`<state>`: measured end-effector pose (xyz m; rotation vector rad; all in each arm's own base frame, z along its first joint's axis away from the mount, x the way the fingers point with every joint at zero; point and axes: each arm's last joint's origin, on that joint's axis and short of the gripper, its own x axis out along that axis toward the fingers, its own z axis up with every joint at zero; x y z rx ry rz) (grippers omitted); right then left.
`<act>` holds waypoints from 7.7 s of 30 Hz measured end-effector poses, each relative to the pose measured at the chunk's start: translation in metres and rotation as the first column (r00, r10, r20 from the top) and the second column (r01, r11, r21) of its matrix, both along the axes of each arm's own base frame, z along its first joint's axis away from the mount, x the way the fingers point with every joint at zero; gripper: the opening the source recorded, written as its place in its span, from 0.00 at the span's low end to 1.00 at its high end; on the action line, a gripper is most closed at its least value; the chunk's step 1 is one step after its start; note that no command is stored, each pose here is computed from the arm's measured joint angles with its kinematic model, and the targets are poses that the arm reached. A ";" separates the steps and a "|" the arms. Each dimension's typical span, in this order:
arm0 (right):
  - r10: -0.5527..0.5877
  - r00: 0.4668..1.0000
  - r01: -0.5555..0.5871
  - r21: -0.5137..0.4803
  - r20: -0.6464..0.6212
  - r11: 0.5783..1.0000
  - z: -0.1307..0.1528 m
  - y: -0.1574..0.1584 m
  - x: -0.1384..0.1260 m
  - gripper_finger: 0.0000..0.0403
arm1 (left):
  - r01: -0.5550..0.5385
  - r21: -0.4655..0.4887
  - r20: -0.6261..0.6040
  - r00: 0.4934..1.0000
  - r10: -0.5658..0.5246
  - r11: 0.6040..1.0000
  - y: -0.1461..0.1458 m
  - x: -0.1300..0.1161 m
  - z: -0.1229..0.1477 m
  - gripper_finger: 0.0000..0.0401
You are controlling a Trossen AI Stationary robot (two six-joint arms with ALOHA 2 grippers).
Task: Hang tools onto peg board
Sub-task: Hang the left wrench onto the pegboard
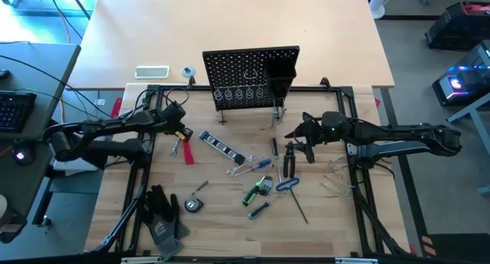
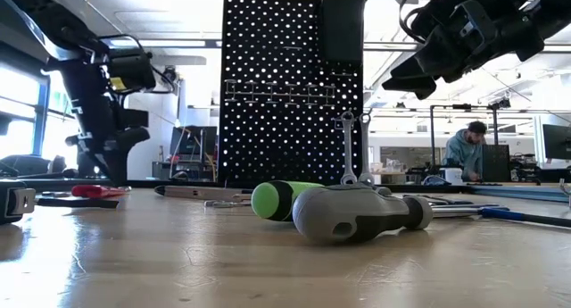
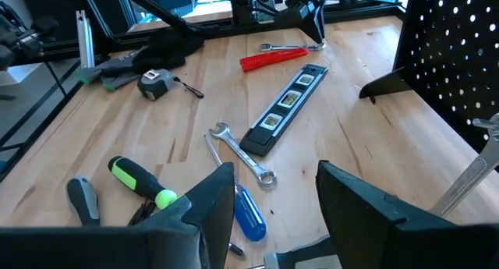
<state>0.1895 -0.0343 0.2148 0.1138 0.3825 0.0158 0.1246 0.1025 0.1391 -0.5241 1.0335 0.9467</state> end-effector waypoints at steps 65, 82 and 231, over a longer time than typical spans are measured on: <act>-0.021 1.000 0.019 0.108 0.021 0.994 -0.021 0.041 0.037 0.43 | 0.495 0.228 0.259 0.799 -0.542 0.838 -0.011 0.114 0.056 0.00; -0.153 0.983 0.132 0.181 0.106 0.975 -0.086 0.049 0.086 0.43 | 0.513 0.241 0.252 0.787 -0.563 0.824 -0.020 0.118 0.056 0.00; 0.003 0.949 0.019 -0.068 0.315 0.998 -0.068 0.128 0.072 0.43 | 0.679 0.530 0.624 0.092 -0.776 0.507 -0.143 0.144 0.070 0.00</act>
